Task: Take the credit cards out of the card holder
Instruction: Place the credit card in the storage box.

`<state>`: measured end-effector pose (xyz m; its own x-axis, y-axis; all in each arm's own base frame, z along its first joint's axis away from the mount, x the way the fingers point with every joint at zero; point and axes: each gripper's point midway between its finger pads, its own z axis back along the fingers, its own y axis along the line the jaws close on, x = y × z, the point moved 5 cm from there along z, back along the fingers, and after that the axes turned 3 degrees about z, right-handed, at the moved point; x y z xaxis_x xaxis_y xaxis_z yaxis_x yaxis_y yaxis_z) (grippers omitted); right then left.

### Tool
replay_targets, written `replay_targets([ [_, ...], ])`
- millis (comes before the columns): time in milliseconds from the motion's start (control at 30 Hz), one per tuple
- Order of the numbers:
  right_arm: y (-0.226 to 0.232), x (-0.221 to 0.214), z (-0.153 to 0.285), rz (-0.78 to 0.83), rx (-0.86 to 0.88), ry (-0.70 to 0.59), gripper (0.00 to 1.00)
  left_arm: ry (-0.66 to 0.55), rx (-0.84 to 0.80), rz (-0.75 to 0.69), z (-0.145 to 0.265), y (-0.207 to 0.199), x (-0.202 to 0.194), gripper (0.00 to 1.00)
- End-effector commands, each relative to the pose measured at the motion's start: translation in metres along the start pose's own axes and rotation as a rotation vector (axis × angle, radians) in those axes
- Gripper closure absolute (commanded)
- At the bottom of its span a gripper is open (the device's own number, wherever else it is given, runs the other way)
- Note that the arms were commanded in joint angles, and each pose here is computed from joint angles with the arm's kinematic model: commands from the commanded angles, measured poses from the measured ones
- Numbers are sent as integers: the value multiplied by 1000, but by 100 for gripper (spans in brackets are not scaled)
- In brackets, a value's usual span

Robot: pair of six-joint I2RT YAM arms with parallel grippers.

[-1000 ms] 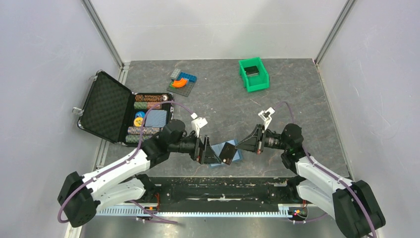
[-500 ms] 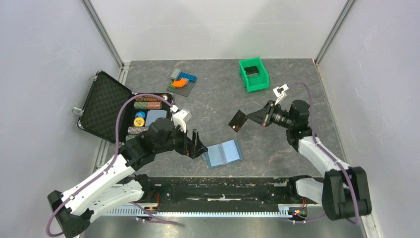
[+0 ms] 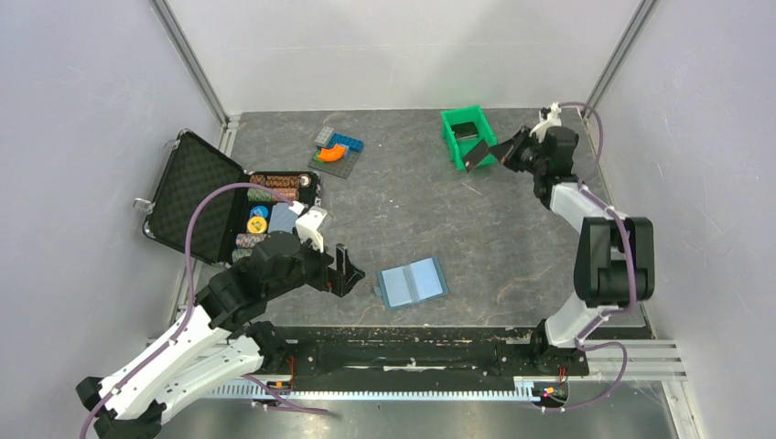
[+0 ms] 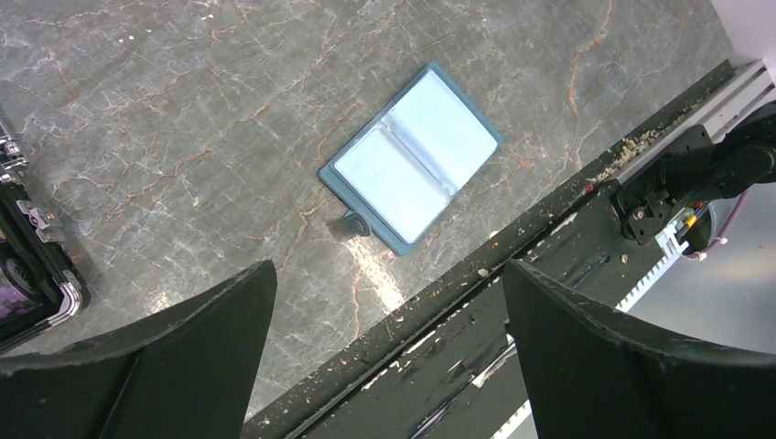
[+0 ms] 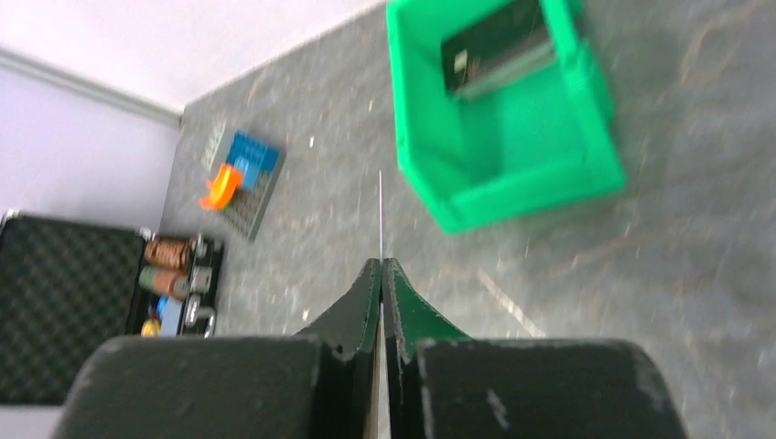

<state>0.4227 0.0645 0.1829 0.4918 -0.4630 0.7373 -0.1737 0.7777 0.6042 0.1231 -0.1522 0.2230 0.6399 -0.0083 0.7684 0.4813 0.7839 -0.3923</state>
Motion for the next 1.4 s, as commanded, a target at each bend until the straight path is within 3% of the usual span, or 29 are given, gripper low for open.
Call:
replay_targets([
  [0,-1,63,-30,48,-61,-175,100,-15,1,-69,-1,3,1,0],
  [333,-18,100,-86,25,-74,-287,100,-14,-2,-75,-1,3,2,0],
  [767,-31,75,-143,64,-86,-273,100,22,-14,-81,-6,1,-2,0],
  [1367,-42,56,-183,37,-105,-227,100,6,-14,-74,-3,2,-1,0],
])
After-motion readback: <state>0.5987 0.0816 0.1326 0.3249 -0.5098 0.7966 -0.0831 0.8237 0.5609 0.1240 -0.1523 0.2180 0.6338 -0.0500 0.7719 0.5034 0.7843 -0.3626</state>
